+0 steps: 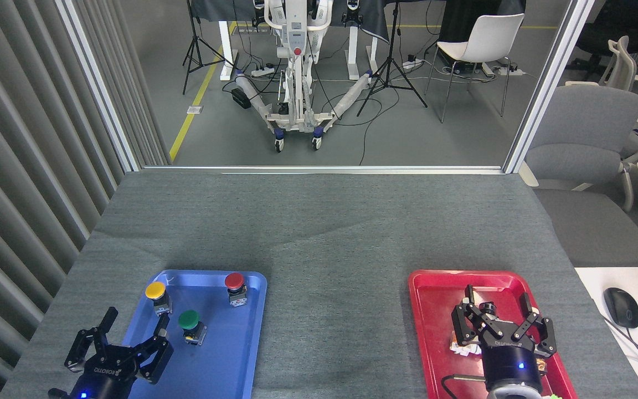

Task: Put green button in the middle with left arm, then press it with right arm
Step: 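Lower the left gripper over the green button on the blue tray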

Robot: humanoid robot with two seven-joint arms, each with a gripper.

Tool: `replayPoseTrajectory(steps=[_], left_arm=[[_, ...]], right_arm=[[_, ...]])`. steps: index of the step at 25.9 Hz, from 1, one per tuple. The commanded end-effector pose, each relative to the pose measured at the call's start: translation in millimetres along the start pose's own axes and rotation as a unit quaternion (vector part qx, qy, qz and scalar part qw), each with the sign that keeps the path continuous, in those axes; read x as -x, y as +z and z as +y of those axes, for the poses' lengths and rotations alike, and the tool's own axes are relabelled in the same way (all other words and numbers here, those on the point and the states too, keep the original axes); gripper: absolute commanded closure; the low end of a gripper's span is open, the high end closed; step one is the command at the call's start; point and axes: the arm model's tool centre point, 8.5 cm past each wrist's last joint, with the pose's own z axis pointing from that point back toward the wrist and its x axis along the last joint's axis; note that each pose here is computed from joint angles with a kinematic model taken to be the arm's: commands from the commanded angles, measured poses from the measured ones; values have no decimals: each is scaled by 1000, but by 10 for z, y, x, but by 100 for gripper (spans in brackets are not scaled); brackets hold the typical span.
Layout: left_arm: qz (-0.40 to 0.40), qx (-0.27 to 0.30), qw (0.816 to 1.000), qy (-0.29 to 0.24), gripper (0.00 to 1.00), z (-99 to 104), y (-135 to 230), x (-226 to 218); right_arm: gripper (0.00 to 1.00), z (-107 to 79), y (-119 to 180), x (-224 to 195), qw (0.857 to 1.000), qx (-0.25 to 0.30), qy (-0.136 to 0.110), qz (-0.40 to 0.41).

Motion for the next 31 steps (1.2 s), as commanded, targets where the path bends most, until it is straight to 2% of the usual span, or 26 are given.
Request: replayPoseTrajectory(steps=[1,4,7,11,16,31], left_arm=[[3,13,1000,2,0,-90,24,4],[17,27,999,8,0,-209,25,13],[8,18,1000,12,0,-144,-19,14],[8,15,1000,8,0,-157,-16,23],[0,-10,1000,5,0,4,-101,8],[-13,2,1000,-20,0,45,-27,124]], right_arm=[[0,4,0,1,1000,-1,0,0],[0,-1,0,0,1000,0,0,0],[0,-1,0,-1,1000,0,0,-1],[0,-1,0,-1,1000,0,0,-1],[0,-2,-1,4,1000,0,1,-1],[0,-3,-2,8,1000,0,2,-1]])
